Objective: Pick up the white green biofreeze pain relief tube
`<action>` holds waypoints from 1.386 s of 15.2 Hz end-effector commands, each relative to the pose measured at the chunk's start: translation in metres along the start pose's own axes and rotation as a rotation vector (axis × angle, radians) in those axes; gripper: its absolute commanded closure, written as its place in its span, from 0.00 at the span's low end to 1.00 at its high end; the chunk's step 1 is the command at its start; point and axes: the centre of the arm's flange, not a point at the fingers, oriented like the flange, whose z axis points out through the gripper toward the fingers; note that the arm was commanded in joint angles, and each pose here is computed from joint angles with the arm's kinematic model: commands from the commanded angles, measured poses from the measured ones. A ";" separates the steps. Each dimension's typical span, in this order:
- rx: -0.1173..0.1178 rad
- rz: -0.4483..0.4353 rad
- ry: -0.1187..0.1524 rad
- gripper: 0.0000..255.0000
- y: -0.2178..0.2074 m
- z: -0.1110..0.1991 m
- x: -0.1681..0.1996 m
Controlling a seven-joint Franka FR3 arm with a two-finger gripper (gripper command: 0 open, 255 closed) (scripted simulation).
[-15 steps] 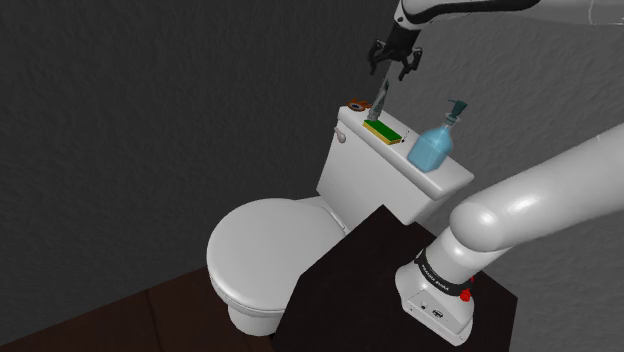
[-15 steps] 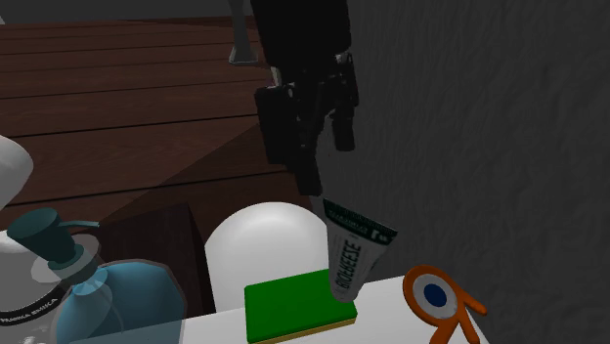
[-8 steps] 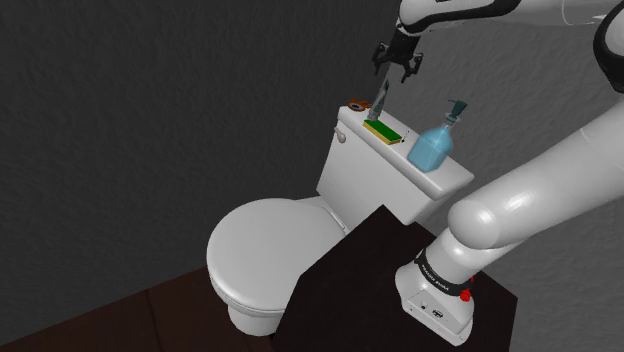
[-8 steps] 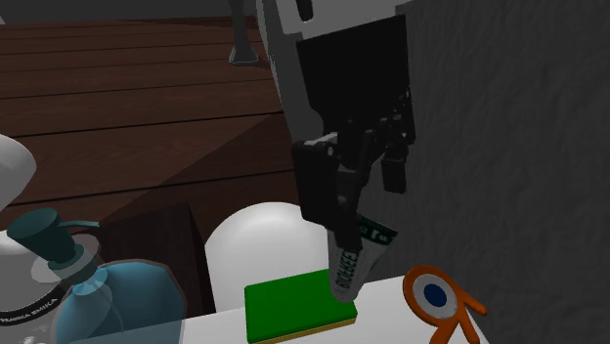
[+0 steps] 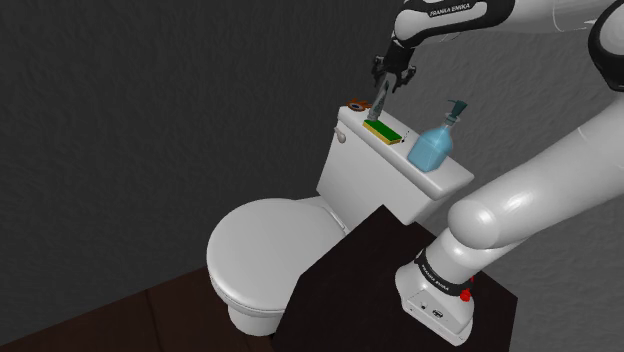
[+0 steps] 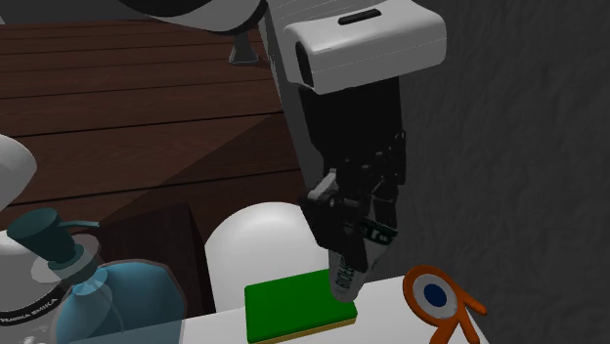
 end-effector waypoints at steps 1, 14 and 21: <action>0.000 0.000 0.000 1.00 0.000 0.001 0.000; 0.000 0.000 0.000 1.00 0.001 -0.024 0.008; 0.000 0.000 0.000 1.00 0.002 -0.059 0.020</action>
